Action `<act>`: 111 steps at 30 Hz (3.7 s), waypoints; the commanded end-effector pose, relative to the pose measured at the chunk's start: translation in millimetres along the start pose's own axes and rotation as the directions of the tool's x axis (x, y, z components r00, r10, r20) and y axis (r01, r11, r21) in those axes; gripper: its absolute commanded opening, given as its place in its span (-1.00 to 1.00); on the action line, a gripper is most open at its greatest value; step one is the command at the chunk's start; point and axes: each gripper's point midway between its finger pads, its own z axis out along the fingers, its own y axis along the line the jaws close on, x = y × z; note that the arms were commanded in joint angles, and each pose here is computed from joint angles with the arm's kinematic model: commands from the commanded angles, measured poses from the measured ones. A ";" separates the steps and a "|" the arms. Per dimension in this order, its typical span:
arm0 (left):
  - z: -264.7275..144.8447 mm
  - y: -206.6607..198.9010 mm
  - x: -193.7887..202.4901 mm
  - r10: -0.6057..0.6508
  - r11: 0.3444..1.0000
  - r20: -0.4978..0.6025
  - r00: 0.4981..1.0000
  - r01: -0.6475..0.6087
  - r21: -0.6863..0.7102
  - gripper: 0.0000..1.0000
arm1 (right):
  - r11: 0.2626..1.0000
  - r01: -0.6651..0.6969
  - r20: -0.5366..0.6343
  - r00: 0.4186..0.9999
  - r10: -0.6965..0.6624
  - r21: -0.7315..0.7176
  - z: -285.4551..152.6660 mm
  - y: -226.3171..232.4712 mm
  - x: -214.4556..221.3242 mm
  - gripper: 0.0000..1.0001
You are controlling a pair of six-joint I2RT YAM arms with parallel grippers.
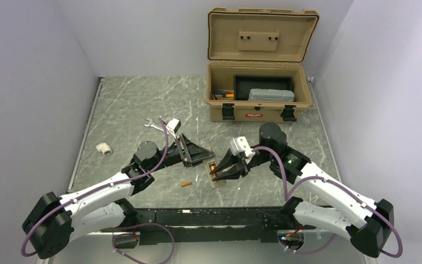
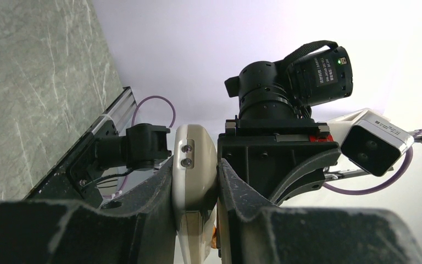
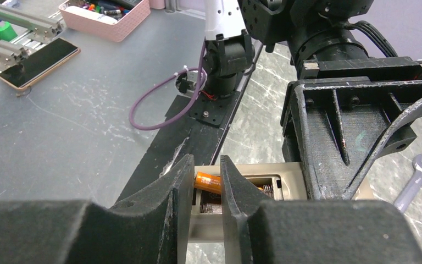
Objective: Load the batteries into the remote control
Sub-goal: Load the battery into the remote control.
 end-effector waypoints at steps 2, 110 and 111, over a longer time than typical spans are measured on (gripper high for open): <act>-4.4 -51.9 1.8 0.053 0.982 -0.002 0.999 -0.052 0.184 -1.00 | 1.000 -0.004 -0.019 1.000 0.005 0.019 0.7 -5.6 12.7 -0.49; -6.4 -20.6 -14.1 0.316 0.947 0.094 0.944 -0.308 -0.087 -1.00 | -0.197 -0.260 0.310 0.905 0.293 0.945 -203.3 -119.1 41.2 0.59; -8.1 -20.8 -13.9 0.315 0.947 0.095 0.944 -0.308 -0.089 -1.00 | -0.278 -0.203 0.279 0.921 0.273 0.939 -226.2 -119.1 49.7 0.59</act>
